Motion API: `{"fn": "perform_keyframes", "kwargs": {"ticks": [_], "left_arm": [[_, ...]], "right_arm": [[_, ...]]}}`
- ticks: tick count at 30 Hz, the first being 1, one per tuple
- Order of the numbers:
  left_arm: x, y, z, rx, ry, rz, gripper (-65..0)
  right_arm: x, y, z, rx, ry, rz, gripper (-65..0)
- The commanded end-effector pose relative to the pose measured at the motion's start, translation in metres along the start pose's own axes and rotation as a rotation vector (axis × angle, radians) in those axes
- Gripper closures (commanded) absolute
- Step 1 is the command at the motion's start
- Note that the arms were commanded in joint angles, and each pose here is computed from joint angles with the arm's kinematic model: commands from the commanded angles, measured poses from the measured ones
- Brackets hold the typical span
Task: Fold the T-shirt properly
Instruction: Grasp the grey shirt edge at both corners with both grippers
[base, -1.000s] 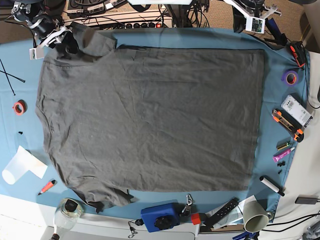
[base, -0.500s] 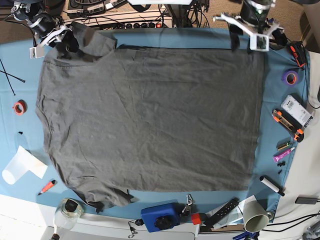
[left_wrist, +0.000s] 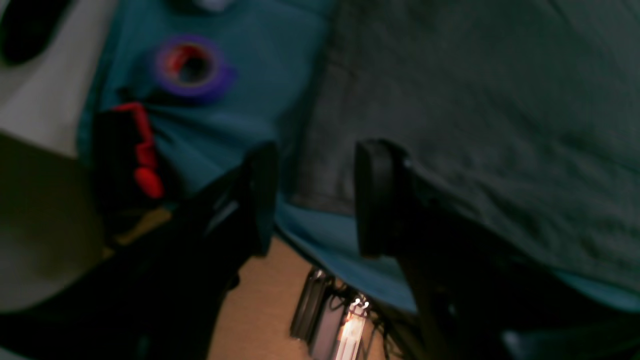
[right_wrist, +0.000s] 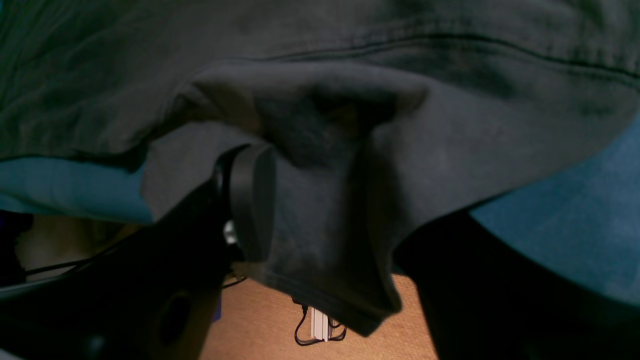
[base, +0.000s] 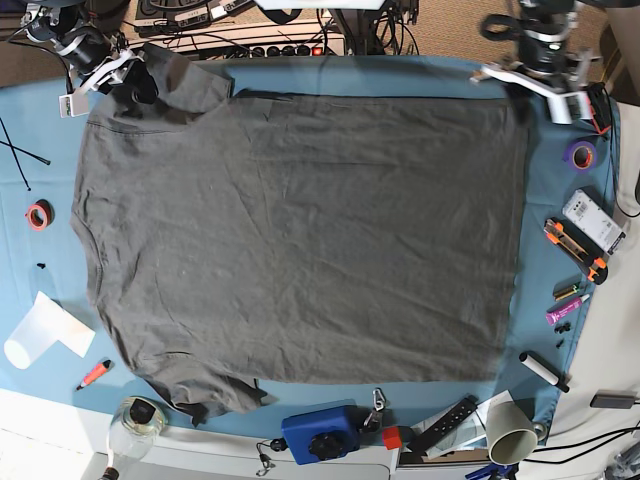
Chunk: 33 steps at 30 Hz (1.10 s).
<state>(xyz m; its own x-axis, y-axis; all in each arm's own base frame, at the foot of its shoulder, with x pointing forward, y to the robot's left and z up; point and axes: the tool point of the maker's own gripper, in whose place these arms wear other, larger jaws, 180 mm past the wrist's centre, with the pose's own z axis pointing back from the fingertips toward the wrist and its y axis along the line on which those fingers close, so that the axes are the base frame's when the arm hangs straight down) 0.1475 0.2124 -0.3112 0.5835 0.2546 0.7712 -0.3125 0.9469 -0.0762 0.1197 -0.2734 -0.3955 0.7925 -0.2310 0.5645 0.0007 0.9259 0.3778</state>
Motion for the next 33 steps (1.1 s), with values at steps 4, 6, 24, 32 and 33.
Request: {"fn": "perform_keyframes", "kwargs": {"ticks": [4,6,24,32,33], "left_arm": [[-0.012,0.006,-0.009,-0.052,0.036,0.087,-25.6],[-0.017,-0.009,-0.012,-0.144,0.048,0.139,-25.6],[-0.044,0.002,-0.053,-0.145,0.090,0.157,-25.6],[-0.053,-0.009,-0.051,-0.248,0.139,0.203,-25.6],[-0.053,-0.011,-0.051,-0.253,0.139,0.203,-25.6]], "right_arm": [[-0.032,-0.011,0.006,-0.053,0.154,0.016,-30.1],[-0.031,-0.011,0.005,-0.053,0.151,0.016,-30.1],[-0.033,-0.011,0.006,-0.053,0.160,0.016,-30.1],[-0.032,-0.011,0.006,-0.053,0.159,0.016,-30.1],[-0.032,-0.011,0.006,-0.053,0.159,0.016,-30.1]]}}
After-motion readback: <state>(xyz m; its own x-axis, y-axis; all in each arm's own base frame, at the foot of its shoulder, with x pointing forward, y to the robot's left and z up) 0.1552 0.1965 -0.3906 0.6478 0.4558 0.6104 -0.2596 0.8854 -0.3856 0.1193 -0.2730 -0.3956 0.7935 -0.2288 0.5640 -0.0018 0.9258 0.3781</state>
